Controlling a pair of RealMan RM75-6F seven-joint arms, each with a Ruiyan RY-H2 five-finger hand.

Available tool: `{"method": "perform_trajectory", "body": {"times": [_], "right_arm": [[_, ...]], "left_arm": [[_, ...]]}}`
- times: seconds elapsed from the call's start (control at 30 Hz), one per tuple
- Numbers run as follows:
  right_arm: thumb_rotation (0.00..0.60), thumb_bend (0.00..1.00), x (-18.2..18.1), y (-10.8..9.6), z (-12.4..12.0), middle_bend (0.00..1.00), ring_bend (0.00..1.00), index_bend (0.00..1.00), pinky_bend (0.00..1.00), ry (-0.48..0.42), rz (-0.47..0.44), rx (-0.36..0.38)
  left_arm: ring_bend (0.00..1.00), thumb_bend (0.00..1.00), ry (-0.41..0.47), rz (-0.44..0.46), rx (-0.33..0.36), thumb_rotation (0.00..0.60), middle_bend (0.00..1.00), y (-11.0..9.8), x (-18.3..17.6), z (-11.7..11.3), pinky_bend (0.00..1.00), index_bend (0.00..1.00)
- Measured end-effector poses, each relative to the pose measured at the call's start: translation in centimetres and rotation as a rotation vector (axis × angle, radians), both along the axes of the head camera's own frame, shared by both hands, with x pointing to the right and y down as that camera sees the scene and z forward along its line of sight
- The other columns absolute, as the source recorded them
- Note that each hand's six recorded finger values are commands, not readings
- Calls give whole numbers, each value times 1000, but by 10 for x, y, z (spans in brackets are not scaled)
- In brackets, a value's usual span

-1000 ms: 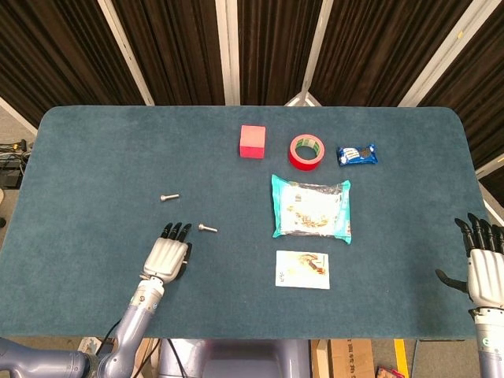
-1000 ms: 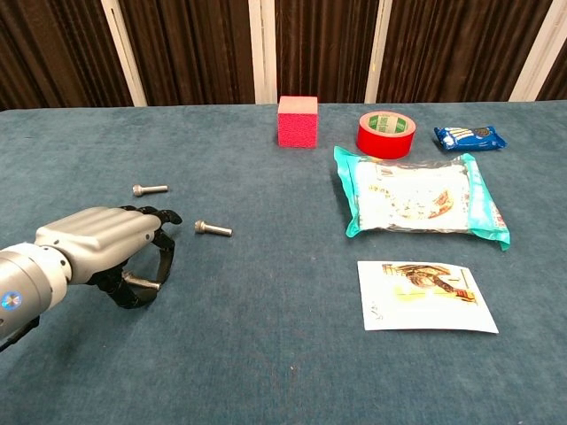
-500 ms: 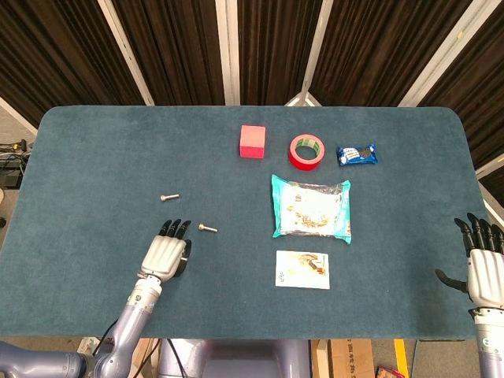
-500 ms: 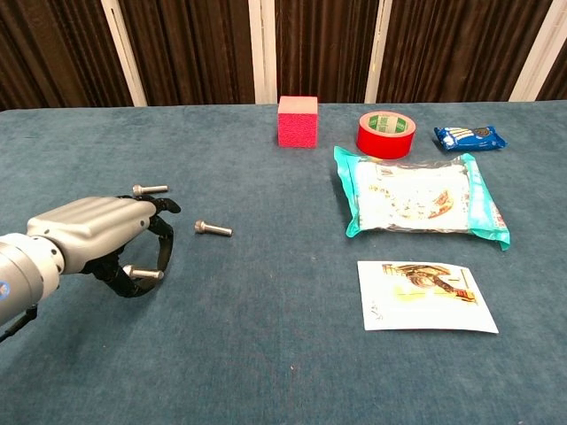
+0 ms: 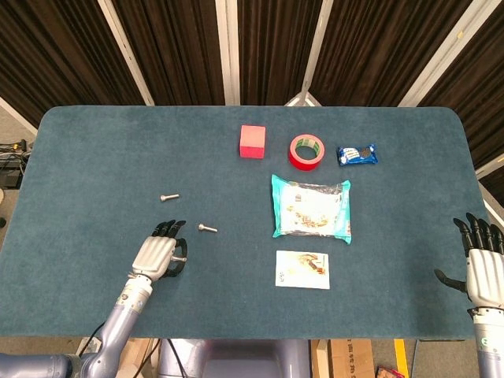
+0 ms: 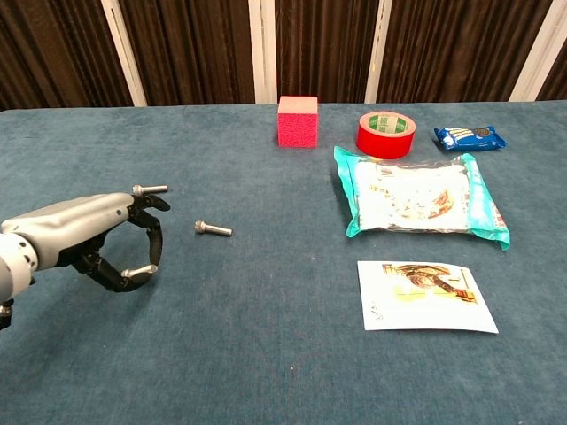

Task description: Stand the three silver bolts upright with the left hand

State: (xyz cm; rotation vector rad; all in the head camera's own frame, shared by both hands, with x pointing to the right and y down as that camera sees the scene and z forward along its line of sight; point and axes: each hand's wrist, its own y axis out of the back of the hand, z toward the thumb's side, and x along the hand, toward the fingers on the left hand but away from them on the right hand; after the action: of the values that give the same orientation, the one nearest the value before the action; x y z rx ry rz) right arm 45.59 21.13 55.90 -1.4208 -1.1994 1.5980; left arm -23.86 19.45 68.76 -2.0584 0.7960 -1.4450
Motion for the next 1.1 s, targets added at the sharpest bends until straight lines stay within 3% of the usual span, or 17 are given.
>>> {"method": "perform_trajectory", "body": {"times": [0.47,1.1], "right_arm": [[600,21,-1,0,1,64,0,148,0,4,0,2],[600,21,-2,0,1,64,0,157,0,7,5,10]], "left_arm": [[0,542,86,-57,-56,600,54,-1,-17,0,0,562],[0,542,336,-178,-151,600,54,-1,-31,2,0,571]]}}
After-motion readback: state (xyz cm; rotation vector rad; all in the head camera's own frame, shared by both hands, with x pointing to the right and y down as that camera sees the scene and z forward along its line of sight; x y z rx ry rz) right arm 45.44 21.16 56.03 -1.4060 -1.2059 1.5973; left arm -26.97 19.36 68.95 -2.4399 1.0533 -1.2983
